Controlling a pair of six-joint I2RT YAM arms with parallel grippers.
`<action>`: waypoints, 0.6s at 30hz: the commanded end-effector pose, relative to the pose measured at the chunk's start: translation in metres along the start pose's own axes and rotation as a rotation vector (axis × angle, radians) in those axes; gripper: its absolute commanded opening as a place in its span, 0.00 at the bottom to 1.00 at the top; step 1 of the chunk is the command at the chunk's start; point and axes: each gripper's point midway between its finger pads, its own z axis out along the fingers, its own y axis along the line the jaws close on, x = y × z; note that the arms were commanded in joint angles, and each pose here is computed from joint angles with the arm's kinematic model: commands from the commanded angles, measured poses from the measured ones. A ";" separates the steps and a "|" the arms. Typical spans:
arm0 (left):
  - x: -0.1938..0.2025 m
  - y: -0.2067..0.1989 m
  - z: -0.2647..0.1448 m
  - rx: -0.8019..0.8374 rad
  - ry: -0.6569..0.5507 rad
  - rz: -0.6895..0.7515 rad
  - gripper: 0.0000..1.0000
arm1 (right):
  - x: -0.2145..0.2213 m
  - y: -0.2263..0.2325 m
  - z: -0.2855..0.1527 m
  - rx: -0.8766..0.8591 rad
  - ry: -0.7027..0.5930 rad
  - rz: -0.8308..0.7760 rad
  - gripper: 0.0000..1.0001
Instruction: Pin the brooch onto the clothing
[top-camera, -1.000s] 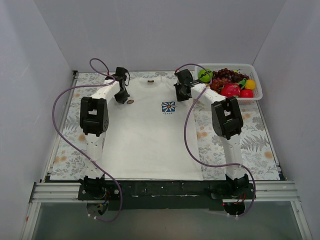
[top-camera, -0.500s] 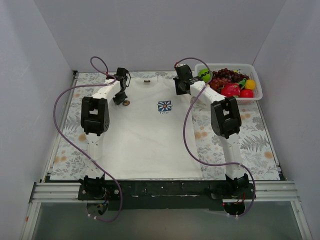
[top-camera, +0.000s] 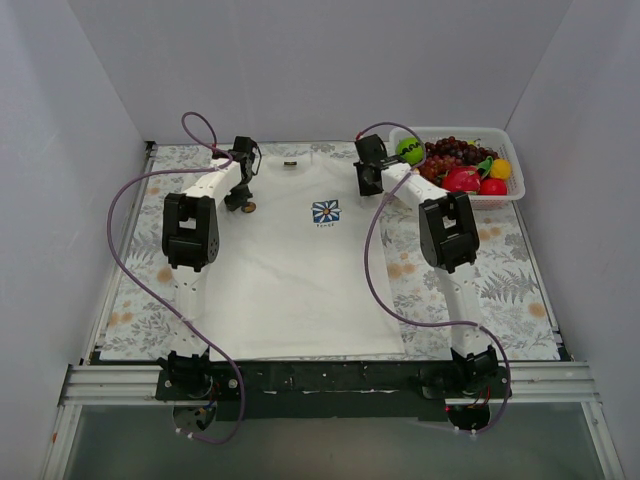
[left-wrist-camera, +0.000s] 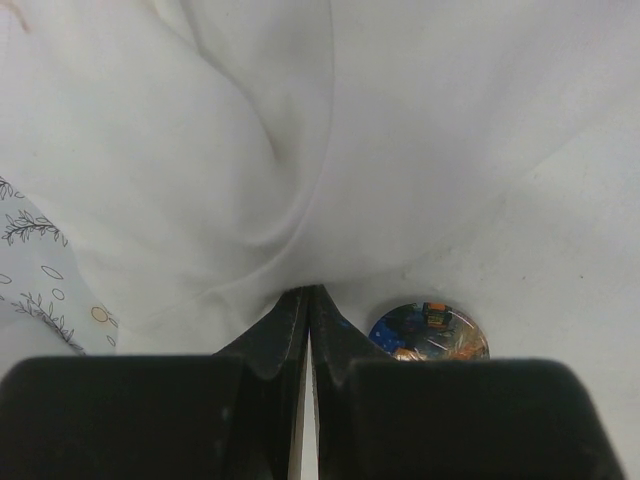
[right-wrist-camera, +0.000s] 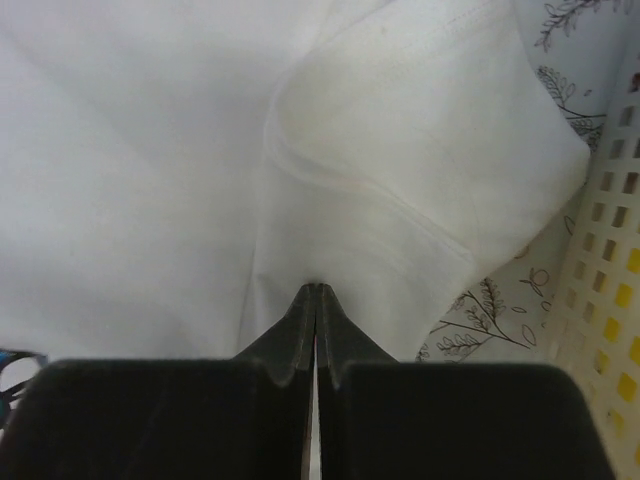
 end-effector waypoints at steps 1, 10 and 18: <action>0.016 0.023 0.018 -0.099 0.053 0.040 0.00 | 0.027 -0.043 -0.016 0.116 0.105 0.020 0.01; 0.016 0.026 0.019 -0.112 0.053 0.034 0.00 | 0.042 -0.065 -0.047 0.183 0.129 0.008 0.01; 0.005 0.022 0.013 -0.084 0.038 0.022 0.00 | 0.068 -0.069 -0.051 0.197 0.194 -0.007 0.01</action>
